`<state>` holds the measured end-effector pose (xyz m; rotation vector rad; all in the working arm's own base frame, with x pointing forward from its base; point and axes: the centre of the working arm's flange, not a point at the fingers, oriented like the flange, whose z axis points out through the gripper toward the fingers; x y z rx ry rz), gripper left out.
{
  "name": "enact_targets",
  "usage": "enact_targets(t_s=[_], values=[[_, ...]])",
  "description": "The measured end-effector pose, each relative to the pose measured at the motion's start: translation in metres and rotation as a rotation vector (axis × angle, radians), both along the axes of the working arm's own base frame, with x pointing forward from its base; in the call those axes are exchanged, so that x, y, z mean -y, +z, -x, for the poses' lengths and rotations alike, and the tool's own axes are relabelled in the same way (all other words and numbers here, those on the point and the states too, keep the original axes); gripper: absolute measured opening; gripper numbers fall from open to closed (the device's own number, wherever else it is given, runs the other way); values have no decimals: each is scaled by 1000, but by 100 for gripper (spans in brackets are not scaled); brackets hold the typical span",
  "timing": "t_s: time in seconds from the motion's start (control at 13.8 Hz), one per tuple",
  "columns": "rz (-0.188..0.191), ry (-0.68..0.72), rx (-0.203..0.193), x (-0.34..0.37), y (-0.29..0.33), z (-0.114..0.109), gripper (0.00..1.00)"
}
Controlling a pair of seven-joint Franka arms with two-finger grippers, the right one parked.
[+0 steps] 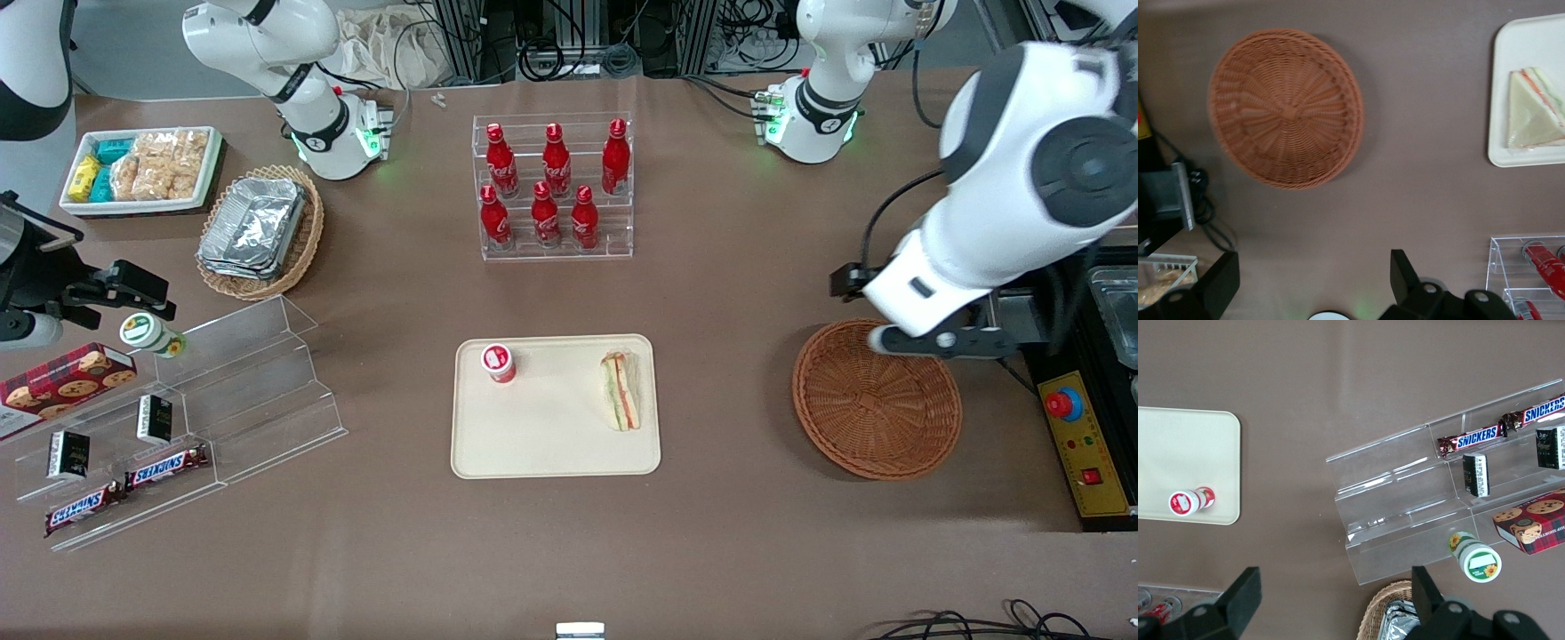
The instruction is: Place sandwich from basket to tray
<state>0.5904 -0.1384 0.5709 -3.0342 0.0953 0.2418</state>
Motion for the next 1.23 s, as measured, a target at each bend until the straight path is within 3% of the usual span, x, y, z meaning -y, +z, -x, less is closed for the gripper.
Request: enact_targets(t_s=[0.58,0.87,1.23], values=[[-13,85,17,-52,11,-7,100],[31,147,1,-100,9,-13,100],[48,112,18,-131,23,-7,100]])
